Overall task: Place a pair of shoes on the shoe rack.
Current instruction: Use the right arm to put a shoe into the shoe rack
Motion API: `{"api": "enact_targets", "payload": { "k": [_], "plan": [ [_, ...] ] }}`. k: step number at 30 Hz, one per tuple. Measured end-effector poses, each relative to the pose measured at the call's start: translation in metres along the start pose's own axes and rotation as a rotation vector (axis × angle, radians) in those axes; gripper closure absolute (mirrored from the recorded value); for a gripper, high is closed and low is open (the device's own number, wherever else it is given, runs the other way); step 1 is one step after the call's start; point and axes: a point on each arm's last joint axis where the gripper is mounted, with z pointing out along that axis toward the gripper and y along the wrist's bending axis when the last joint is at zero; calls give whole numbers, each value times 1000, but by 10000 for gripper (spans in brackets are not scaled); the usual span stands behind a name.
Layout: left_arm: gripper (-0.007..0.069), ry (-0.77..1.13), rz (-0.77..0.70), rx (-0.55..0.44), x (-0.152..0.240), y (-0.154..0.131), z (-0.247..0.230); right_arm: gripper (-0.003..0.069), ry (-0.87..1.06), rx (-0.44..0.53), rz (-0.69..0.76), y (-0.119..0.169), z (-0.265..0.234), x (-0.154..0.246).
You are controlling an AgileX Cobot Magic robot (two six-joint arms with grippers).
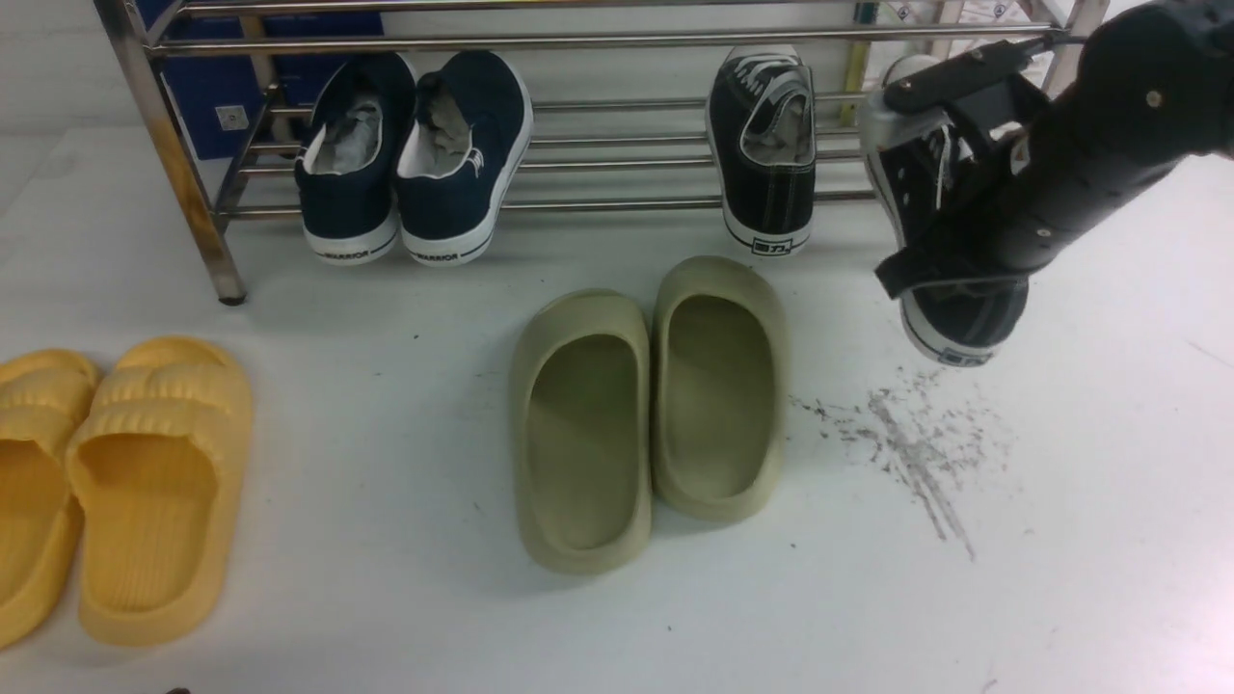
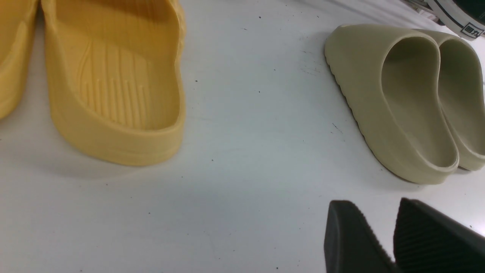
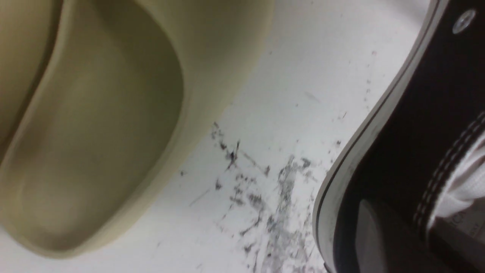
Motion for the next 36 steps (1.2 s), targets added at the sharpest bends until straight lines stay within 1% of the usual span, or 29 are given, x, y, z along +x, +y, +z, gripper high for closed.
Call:
{"api": "enact_targets", "payload": {
  "k": [6,10,20,31,36],
  "plan": [
    [418,0,0,0,0,0,0,637,-35,20,24,-13,19,-24],
    [414,0,0,0,0,0,0,637,-61,24,28,-16,34,-38],
    [401,0,0,0,0,0,0,637,-87,34,-19,-22,80,-61],
    [391,0,0,0,0,0,0,637,-121,37,-10,-25,88,-67],
    [390,0,0,0,0,0,0,603,-124,39,-11,-25,88,-67]
  ]
}}
